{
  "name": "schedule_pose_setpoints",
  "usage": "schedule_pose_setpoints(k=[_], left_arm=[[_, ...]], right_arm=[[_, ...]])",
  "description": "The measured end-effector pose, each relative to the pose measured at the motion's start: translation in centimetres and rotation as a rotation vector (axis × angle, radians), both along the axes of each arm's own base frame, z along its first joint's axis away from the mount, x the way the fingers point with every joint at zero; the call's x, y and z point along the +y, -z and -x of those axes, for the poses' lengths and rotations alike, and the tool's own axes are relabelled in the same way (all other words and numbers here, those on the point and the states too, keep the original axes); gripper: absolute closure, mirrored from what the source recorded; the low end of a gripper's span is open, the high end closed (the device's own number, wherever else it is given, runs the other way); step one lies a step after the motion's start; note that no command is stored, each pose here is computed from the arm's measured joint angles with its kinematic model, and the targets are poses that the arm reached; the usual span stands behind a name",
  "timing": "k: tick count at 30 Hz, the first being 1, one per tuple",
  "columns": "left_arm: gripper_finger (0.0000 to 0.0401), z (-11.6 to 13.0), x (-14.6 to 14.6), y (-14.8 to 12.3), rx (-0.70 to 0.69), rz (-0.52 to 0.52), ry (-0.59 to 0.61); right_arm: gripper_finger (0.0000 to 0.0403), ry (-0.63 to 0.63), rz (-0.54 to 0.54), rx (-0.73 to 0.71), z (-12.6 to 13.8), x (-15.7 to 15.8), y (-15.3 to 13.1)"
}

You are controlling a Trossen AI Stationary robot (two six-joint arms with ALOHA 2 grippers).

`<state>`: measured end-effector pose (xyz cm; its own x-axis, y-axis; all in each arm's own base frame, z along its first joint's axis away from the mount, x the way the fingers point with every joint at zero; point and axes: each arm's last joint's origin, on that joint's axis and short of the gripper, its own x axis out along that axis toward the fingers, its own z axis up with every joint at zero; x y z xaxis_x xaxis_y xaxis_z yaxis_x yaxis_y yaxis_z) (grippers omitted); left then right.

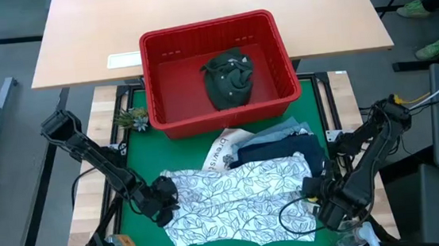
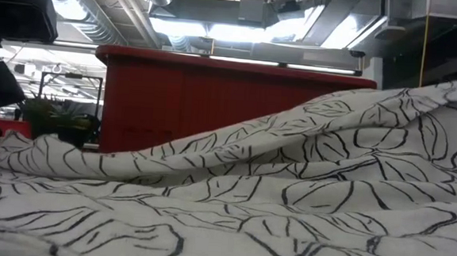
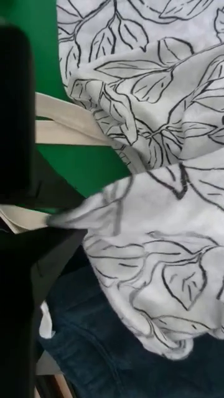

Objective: Fold laundry
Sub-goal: Fold the patterned white shirt

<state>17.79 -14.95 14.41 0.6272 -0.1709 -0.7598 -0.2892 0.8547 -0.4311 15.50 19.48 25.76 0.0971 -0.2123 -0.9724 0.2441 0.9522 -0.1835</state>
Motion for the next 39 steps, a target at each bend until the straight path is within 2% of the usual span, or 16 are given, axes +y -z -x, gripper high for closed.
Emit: schedule_pose_setpoints(k=[7,11,15,19,26,31,39], left_arm=[[0.0283,-1.0,0.5,-0.5,-0.063,0.037,-0.049],[0.0298,-1.9,1.1,-0.9,-0.123,0.032,-0.079],[0.0318,-2.6,2.3,-0.8,-0.130,-0.010,-0.142],[0.0333,-3.0,3.6,-0.6,-0.119,-0.069,-0.228],[0.0350,-2.9,5.0,0.2,-0.027,-0.143,-0.277],[0.0348,-2.3,5.2,1.5,0.099,-0.157,-0.288],[0.0347,-1.6,5.6,2.6,0.227,-0.198,-0.342]], right_arm=[[0.0271,-0.022,-0.027,0.084,0.1,-0.2,-0.3],[0.0263,0.011,-0.023,0.151,-0.2,-1.0,-1.5],[0.0263,-0.001,0.055,0.071,-1.1,-1.8,-2.3],[0.0263,0.022,0.099,0.015,-2.3,-2.8,-1.5],[0.0262,-0.025,0.054,-0.007,-4.4,-4.3,1.8],[0.0262,0.063,0.093,0.059,-4.4,-6.3,3.7],[0.0262,0.125,0.033,0.195,-3.7,-7.4,5.4]])
